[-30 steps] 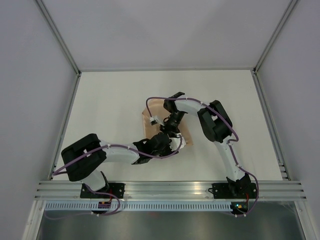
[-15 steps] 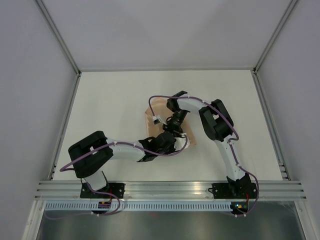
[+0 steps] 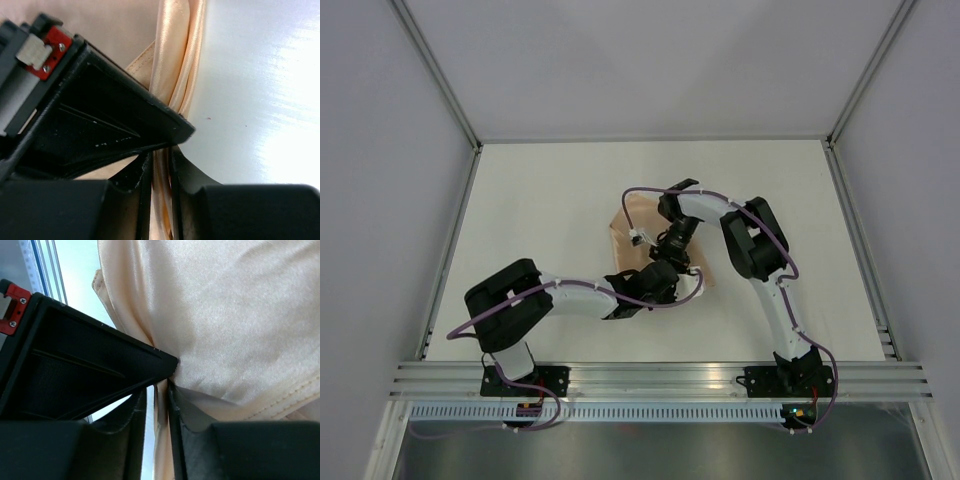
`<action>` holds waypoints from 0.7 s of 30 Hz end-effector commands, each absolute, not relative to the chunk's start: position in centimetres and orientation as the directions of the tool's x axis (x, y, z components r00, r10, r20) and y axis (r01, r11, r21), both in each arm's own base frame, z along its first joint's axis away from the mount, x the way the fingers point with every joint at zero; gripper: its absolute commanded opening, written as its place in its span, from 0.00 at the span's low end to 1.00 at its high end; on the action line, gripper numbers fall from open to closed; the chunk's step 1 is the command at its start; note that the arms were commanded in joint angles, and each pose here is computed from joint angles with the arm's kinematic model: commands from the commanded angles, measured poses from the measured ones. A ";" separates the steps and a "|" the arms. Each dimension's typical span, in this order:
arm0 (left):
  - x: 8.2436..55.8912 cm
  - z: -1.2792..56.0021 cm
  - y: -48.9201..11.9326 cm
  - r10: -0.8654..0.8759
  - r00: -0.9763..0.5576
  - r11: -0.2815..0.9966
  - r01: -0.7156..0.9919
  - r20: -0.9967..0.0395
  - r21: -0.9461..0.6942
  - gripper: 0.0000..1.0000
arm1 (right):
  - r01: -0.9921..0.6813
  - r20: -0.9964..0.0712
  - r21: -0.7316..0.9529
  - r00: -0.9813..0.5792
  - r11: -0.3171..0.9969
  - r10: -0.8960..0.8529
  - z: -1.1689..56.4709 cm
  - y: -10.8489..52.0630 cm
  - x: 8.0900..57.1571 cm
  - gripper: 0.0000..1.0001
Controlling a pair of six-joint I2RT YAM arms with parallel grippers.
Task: Fold the napkin, place the utensils inside, and roll it up
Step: Roll the napkin at the center of the board.
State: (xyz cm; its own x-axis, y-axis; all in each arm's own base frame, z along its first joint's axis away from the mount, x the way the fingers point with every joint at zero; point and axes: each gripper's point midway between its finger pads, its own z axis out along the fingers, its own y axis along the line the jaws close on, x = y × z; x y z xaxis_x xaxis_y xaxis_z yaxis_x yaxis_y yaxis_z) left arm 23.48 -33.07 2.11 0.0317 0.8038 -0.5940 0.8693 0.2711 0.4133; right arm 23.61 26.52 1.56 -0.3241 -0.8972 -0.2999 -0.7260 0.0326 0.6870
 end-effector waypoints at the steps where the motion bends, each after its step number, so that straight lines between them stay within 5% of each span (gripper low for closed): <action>1: 22.4 0.9 -33.8 0.804 0.010 0.230 0.916 -0.595 0.327 0.02 | -0.798 -0.397 0.602 -0.274 -0.023 -0.876 1.6 27.5 25.7 0.37; 11: 22.1 1.9 -34.2 0.767 -0.027 0.235 0.941 -0.641 0.242 0.02 | -0.856 -0.480 0.512 -0.349 0.066 -0.805 5.2 27.1 29.1 0.58; 21: 21.7 1.8 -34.9 0.740 -0.114 0.260 0.958 -0.663 0.125 0.02 | -0.852 -0.524 0.485 -0.463 0.196 -0.715 7.0 24.7 32.8 0.62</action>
State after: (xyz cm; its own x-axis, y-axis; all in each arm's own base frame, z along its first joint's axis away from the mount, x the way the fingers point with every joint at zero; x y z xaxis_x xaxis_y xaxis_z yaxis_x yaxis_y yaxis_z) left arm 23.36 -34.37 2.66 -0.0267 0.7556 -0.6545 0.9301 0.2587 0.2607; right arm 31.04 24.75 4.51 -0.4451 -0.7745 -0.4495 -0.8322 0.1723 0.5271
